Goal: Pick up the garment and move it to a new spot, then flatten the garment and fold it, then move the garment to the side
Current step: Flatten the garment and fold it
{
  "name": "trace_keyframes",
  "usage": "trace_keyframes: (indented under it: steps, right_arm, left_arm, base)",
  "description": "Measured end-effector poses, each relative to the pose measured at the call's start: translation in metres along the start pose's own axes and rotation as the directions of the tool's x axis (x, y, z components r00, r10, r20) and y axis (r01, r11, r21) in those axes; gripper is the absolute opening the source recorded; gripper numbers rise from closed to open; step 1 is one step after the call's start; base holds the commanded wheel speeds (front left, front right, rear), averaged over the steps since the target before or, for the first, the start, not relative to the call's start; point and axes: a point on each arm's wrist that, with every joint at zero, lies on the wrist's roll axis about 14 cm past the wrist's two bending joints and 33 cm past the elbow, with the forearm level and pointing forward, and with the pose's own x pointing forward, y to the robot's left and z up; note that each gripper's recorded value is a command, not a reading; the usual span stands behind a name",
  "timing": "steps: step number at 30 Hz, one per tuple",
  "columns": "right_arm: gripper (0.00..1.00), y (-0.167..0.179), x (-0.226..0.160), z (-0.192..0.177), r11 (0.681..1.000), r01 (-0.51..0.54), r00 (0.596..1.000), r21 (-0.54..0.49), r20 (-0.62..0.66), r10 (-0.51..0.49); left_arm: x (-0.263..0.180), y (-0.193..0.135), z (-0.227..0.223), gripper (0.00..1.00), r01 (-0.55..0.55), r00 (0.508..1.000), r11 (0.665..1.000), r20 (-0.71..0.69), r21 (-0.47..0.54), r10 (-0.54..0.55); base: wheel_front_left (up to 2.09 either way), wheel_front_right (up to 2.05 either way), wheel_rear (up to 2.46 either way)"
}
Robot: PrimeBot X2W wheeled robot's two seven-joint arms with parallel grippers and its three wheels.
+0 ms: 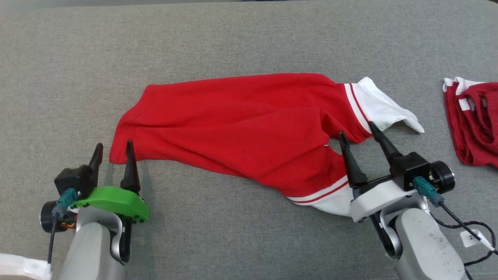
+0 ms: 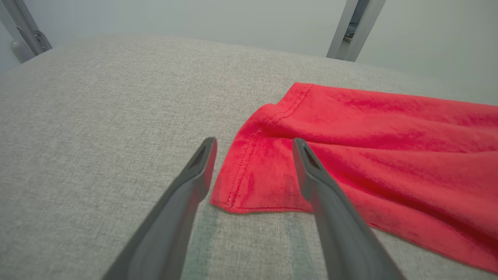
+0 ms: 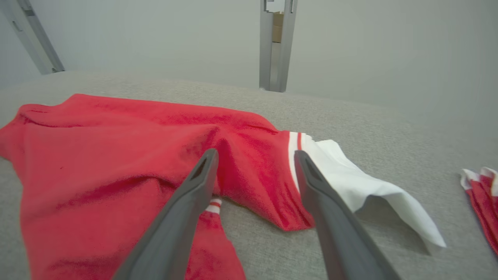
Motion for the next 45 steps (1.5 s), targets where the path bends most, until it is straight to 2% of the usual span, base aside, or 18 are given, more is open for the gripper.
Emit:
trace_keyframes:
  steps: [5, 9, 13, 15, 18, 27, 28, 29, 30, 34, 39, 42, 45]
  right_arm:
    - [1.00, 0.040, 0.015, -0.002, 0.990, -0.143, 0.990, 0.009, -0.014, 0.143]
    - [1.00, 0.053, 0.021, -0.009, 0.981, -0.191, 0.981, 0.037, -0.035, 0.192]
    - [1.00, 0.064, 0.023, -0.006, 0.971, -0.202, 0.978, 0.131, -0.020, 0.206]
    - [1.00, 0.067, 0.016, -0.009, 0.961, -0.190, 0.980, 0.202, -0.022, 0.199]
    - [1.00, 0.067, 0.003, -0.019, 0.951, -0.174, 0.980, 0.255, -0.054, 0.194]
    - [1.00, 0.075, -0.001, -0.026, 0.944, -0.165, 0.976, 0.287, -0.092, 0.198]
    - [0.90, 0.078, 0.003, -0.026, 0.944, -0.173, 0.974, 0.283, -0.095, 0.207]
    - [0.07, 0.079, 0.008, -0.024, 0.945, -0.178, 0.973, 0.275, -0.092, 0.210]
    - [0.00, 0.078, 0.012, -0.023, 0.947, -0.173, 0.975, 0.272, -0.089, 0.204]
    - [0.00, 0.064, 0.032, -0.015, 0.965, -0.160, 0.981, 0.207, -0.075, 0.179]
    - [0.00, 0.035, 0.075, 0.022, 0.987, -0.141, 0.990, 0.078, 0.008, 0.141]
    - [0.00, 0.016, 0.098, 0.033, 0.992, -0.125, 0.992, -0.024, -0.006, 0.125]
    - [0.00, 0.002, 0.114, 0.025, 0.989, -0.111, 0.992, -0.096, -0.066, 0.104]
  left_arm:
    - [-0.020, 0.001, -0.007, 1.00, -0.016, 1.000, 1.000, -0.004, -0.007, 0.016]
    - [-0.030, -0.001, -0.006, 1.00, -0.008, 1.000, 1.000, 0.003, -0.004, 0.008]
    - [-0.037, -0.001, -0.001, 1.00, -0.003, 1.000, 1.000, 0.023, -0.017, 0.004]
    - [-0.041, -0.003, 0.002, 1.00, 0.000, 1.000, 1.000, 0.031, -0.018, 0.001]
    - [-0.045, -0.002, 0.005, 1.00, -0.007, 0.999, 1.000, 0.042, -0.022, 0.008]
    - [-0.043, -0.004, 0.003, 1.00, -0.011, 0.999, 0.999, 0.039, -0.037, 0.012]
    - [-0.043, -0.004, 0.002, 1.00, -0.011, 0.999, 0.999, 0.036, -0.040, 0.012]
    - [-0.042, -0.004, 0.001, 1.00, -0.010, 0.999, 0.999, 0.033, -0.043, 0.012]
    - [-0.042, -0.004, 0.001, 1.00, -0.011, 0.999, 0.999, 0.034, -0.046, 0.012]
    - [-0.044, -0.004, 0.000, 1.00, -0.014, 0.999, 0.998, 0.031, -0.054, 0.015]
    - [-0.048, 0.000, -0.002, 1.00, -0.026, 0.999, 0.998, 0.027, -0.055, 0.028]
    - [-0.052, 0.003, -0.004, 1.00, -0.034, 0.999, 0.998, 0.020, -0.057, 0.035]
    - [-0.054, 0.004, -0.005, 1.00, -0.035, 0.999, 0.998, 0.014, -0.055, 0.036]
  base:
    - [0.00, 0.00, 0.00]
    - [0.00, 0.00, 0.00]
    - [0.00, 0.00, 0.00]
    - [0.00, 0.00, 0.00]
    - [0.00, 0.00, 0.00]
    - [0.00, 0.00, 0.00]
    - [0.00, 0.00, 0.00]
    - [0.00, 0.00, 0.00]
    - [0.00, 0.00, 0.00]
    - [0.00, 0.00, 0.00]
    - [0.00, 0.00, 0.00]
    - [0.00, 0.00, 0.00]
    - [0.00, 0.00, 0.00]
